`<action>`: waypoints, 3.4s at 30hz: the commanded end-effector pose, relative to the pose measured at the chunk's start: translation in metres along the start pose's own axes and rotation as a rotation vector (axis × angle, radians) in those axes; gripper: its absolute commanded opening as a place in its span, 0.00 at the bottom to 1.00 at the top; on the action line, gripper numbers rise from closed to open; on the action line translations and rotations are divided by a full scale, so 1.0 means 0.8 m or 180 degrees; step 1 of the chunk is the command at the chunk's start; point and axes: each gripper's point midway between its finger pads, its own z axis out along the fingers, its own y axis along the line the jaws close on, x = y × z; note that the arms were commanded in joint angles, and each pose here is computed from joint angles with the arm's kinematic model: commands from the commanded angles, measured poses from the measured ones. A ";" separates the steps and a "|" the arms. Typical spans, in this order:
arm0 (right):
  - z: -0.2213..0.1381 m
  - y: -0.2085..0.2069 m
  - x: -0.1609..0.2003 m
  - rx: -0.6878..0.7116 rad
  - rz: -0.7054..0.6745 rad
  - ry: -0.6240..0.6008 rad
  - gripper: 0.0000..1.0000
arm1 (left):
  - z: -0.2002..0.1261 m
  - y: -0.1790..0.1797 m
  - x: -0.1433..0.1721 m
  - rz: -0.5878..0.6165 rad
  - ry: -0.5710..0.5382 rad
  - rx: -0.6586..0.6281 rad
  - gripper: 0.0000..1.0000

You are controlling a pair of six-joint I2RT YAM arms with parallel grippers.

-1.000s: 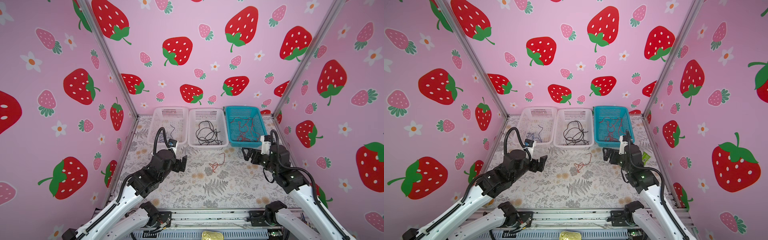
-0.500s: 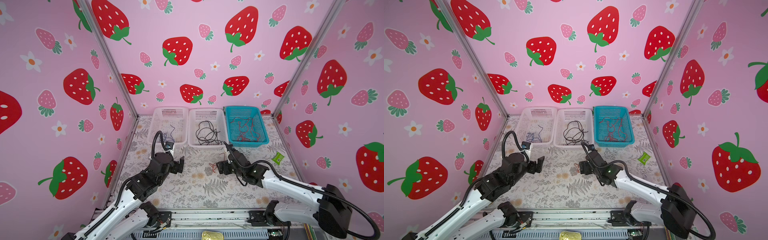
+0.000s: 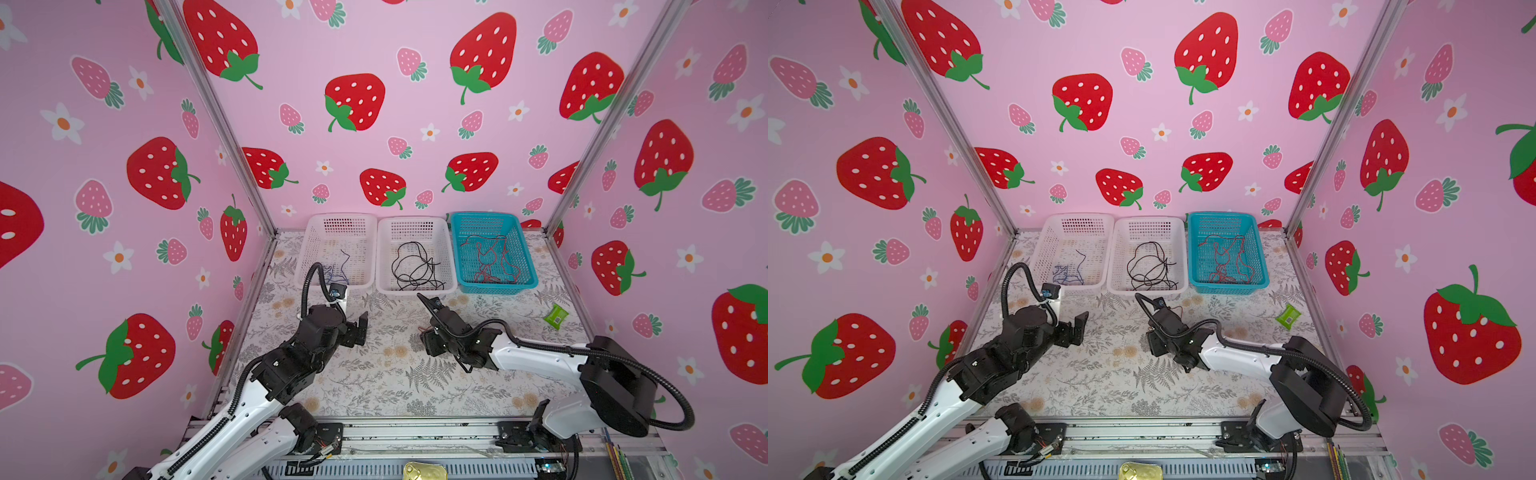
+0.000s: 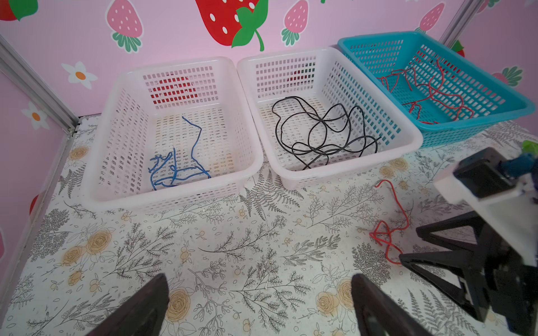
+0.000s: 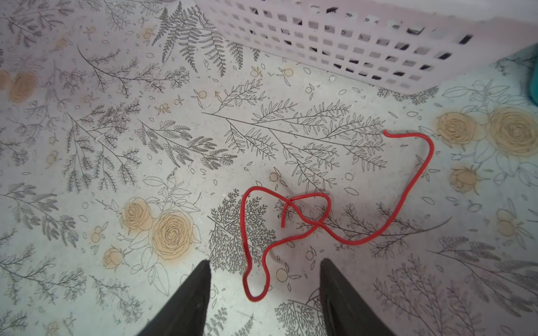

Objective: Untangle and sort cables by color
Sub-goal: Pick up the cable from the center of the table, then place the cable in the container.

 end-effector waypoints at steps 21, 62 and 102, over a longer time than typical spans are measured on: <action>0.030 0.012 -0.002 0.0008 -0.0158 0.0066 0.16 | 0.002 0.001 -0.003 0.0035 -0.0052 -0.0025 0.99; -0.212 -0.056 -0.139 0.0602 -0.0107 -0.1230 0.00 | 0.014 -0.004 0.007 0.0098 0.0093 -0.0010 0.99; -0.100 -0.271 -0.280 0.0327 0.1367 -0.1185 0.00 | 0.011 -0.008 0.005 0.0080 0.0074 0.0069 0.99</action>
